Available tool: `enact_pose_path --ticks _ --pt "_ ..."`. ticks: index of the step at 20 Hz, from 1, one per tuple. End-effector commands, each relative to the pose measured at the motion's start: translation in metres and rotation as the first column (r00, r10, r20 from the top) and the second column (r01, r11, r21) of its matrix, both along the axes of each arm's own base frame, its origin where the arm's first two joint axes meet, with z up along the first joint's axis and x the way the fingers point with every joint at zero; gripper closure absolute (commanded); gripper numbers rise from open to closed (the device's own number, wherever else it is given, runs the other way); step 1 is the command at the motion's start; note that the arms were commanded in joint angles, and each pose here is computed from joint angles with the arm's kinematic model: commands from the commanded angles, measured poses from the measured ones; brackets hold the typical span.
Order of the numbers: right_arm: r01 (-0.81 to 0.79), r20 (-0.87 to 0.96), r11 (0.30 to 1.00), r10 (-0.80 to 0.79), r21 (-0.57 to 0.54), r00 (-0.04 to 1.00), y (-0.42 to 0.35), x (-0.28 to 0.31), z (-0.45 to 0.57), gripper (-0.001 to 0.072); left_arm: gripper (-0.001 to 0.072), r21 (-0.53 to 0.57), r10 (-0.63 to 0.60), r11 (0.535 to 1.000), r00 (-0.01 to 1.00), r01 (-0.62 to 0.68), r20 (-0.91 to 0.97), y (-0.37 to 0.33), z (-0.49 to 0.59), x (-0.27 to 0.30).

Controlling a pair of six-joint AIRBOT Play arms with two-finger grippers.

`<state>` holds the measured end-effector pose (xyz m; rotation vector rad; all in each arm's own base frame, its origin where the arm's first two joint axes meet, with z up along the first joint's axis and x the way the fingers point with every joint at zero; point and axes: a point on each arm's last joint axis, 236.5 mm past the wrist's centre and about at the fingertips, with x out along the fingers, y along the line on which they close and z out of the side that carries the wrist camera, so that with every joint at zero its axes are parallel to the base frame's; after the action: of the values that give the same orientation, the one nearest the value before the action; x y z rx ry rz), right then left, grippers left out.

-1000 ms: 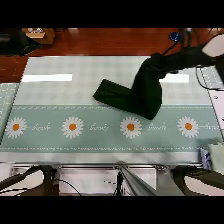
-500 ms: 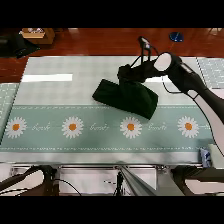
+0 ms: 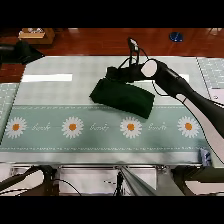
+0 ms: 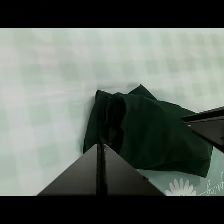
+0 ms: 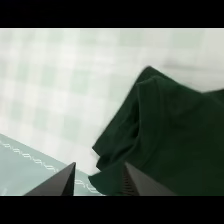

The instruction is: Fold the shirts.

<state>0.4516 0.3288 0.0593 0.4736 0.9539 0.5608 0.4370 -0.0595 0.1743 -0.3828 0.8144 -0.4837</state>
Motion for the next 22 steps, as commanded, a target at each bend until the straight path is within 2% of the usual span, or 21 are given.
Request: enact_pose_path --ticks 1,2,4,6,7,8,9,11,12,13,15,22 --pt "-0.022 0.052 0.998 0.026 -0.064 0.998 -0.032 -0.001 0.025 0.0342 0.0688 -0.005 0.003 1.000 1.000 -0.003 -0.017 -0.001 -0.008 -0.001" --pt "-0.029 0.048 0.991 0.035 -0.134 0.998 -0.057 -0.005 0.027 0.0342 0.0687 -0.005 0.005 1.000 1.000 -0.005 -0.015 0.000 -0.008 0.000" --pt "-0.034 -0.006 0.928 0.034 -0.371 0.999 -0.135 -0.018 0.018 0.0342 0.0686 -0.005 0.006 1.000 1.000 -0.006 -0.015 0.000 -0.008 0.000" --pt "-0.046 -0.159 0.754 -0.077 -0.655 0.984 -0.247 -0.049 -0.002 0.0342 0.0684 -0.005 0.008 1.000 1.000 -0.008 -0.013 0.000 -0.008 0.001" --pt "-0.058 -0.238 0.669 -0.180 -0.741 0.955 -0.300 -0.068 -0.011 0.0342 0.0668 -0.004 0.007 1.000 1.000 -0.008 -0.012 0.000 -0.008 0.001" --pt "-0.064 -0.307 0.663 -0.256 -0.746 0.917 -0.329 -0.085 -0.025 0.0341 0.0627 -0.004 0.007 1.000 1.000 -0.008 -0.012 0.000 -0.008 0.001" --pt "-0.058 -0.382 0.728 -0.289 -0.683 0.878 -0.334 -0.099 -0.044 0.0301 0.0603 -0.005 0.008 1.000 1.000 -0.008 -0.013 0.000 -0.008 0.001" --pt "0.062 -0.506 0.915 -0.276 -0.398 0.818 -0.298 -0.109 -0.078 0.0164 0.0603 -0.005 0.007 1.000 1.000 -0.007 -0.013 0.000 -0.008 0.000" --pt "0.136 -0.528 0.956 -0.258 -0.259 0.809 -0.280 -0.105 -0.087 0.0139 0.0604 -0.005 0.007 1.000 1.000 -0.007 -0.014 0.000 -0.008 0.000" --pt "0.210 -0.531 0.966 -0.257 -0.149 0.807 -0.267 -0.099 -0.095 0.0139 0.0604 -0.005 0.007 1.000 1.000 -0.007 -0.014 0.000 -0.008 0.000" --pt "0.294 -0.521 0.955 -0.274 -0.047 0.808 -0.253 -0.092 -0.108 0.0139 0.0604 -0.005 0.007 1.000 1.000 -0.007 -0.014 0.000 -0.008 0.000" --pt "0.353 -0.523 0.933 -0.270 0.064 0.809 -0.234 -0.086 -0.136 0.0143 0.0604 -0.005 0.007 1.000 1.000 -0.007 -0.014 0.000 -0.008 0.000"
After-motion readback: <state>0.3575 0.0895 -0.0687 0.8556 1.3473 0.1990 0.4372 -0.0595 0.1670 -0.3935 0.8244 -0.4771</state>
